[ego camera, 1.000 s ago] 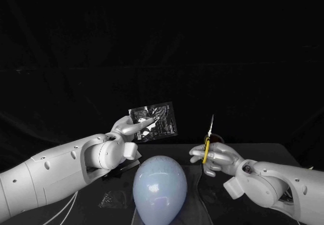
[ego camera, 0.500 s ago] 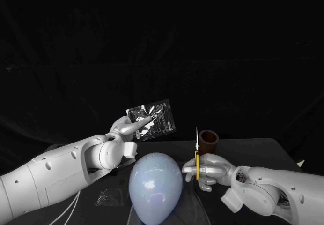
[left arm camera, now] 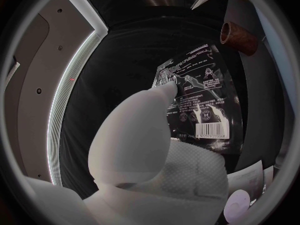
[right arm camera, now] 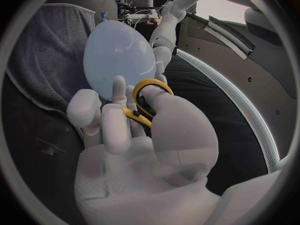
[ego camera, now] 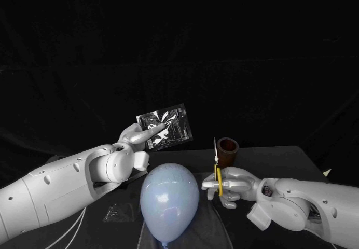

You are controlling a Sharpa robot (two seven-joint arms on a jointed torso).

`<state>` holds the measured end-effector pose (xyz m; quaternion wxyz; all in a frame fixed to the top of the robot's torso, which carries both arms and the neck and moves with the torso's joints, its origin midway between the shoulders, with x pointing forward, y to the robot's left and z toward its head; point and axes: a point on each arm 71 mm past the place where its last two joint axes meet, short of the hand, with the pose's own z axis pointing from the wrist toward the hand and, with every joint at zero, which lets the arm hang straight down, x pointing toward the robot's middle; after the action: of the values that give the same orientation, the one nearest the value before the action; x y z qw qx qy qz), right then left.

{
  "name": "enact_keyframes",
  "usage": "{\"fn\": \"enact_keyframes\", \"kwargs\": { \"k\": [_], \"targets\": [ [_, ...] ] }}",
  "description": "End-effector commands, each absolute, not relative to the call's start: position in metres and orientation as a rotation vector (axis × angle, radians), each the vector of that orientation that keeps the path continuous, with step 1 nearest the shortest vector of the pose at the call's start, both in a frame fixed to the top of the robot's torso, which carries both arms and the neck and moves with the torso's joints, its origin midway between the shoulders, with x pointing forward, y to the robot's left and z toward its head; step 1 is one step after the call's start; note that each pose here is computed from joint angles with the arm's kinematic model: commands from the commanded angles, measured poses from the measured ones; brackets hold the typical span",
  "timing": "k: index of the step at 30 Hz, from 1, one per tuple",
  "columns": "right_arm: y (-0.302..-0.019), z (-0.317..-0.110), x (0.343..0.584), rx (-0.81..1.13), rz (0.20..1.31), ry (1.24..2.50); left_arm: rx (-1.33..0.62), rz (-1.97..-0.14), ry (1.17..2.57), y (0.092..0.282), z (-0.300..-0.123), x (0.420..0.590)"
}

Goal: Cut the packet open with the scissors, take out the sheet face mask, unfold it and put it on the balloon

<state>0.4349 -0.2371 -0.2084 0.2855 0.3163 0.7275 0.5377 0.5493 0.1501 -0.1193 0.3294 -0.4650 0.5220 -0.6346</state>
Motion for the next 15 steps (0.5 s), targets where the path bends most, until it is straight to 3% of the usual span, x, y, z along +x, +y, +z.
{"fn": "enact_keyframes", "kwargs": {
  "k": [1,15],
  "targets": [
    [-0.24,-0.207,0.434,0.855,1.473,1.952,-1.211,-1.687,1.364,0.148,-0.117,0.548],
    [-0.254,-0.207,0.438,0.863,1.374,2.034,-1.205,-1.698,1.391,0.137,-0.118,0.548]
  ]
}}
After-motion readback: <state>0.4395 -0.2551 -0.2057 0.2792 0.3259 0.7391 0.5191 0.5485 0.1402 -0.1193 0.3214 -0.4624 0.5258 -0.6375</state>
